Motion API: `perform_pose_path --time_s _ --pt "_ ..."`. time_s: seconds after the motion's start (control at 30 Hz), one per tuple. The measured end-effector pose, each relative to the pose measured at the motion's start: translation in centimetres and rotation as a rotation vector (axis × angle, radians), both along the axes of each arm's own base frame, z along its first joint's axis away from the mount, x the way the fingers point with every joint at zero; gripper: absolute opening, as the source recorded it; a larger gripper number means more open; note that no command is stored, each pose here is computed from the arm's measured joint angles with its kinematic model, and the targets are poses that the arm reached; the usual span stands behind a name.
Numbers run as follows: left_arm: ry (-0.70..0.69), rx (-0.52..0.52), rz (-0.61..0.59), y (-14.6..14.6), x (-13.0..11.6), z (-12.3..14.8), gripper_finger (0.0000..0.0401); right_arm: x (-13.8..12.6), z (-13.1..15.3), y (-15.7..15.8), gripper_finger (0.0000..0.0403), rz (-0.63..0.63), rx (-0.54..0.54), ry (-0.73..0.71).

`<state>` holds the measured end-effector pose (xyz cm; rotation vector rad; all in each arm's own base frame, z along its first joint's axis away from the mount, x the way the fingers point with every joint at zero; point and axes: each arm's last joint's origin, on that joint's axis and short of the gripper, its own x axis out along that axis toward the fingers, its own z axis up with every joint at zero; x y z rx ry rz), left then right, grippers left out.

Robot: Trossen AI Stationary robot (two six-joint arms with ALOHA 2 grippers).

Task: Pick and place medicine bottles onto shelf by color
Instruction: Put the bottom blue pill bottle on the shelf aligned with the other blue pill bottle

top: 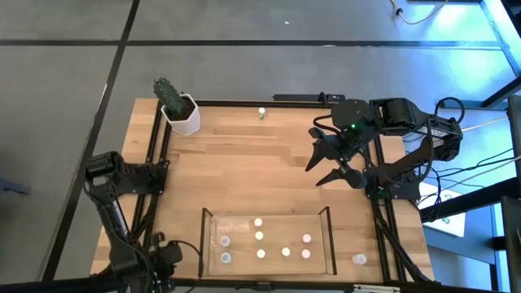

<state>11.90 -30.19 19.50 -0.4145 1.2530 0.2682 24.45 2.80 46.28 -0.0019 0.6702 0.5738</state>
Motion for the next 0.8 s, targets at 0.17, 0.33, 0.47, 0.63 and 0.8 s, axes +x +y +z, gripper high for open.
perform_pose_path --time_s 0.17,0.33,0.47,0.63,0.8 --pt "-0.008 -0.028 0.020 1.2 -0.3 2.1 0.0096 0.0 0.0 0.0 0.0229 0.000 0.000 0.000" --pt "-0.035 -0.041 0.047 3.1 -0.2 4.5 0.0096 0.0 0.0 0.0 0.0229 0.000 0.000 0.000" --pt "-0.106 -0.019 0.088 5.4 0.0 6.7 0.0096 0.0 0.0 0.0 0.0229 0.000 0.000 0.000" --pt "-0.140 0.009 0.161 9.0 0.4 9.2 0.0096 0.0 0.0 0.0 0.0229 0.000 0.000 0.000" --pt "-0.148 0.041 0.202 12.6 1.6 11.0 0.0096 0.0 0.0 0.0 0.0229 -0.001 -0.001 0.000"
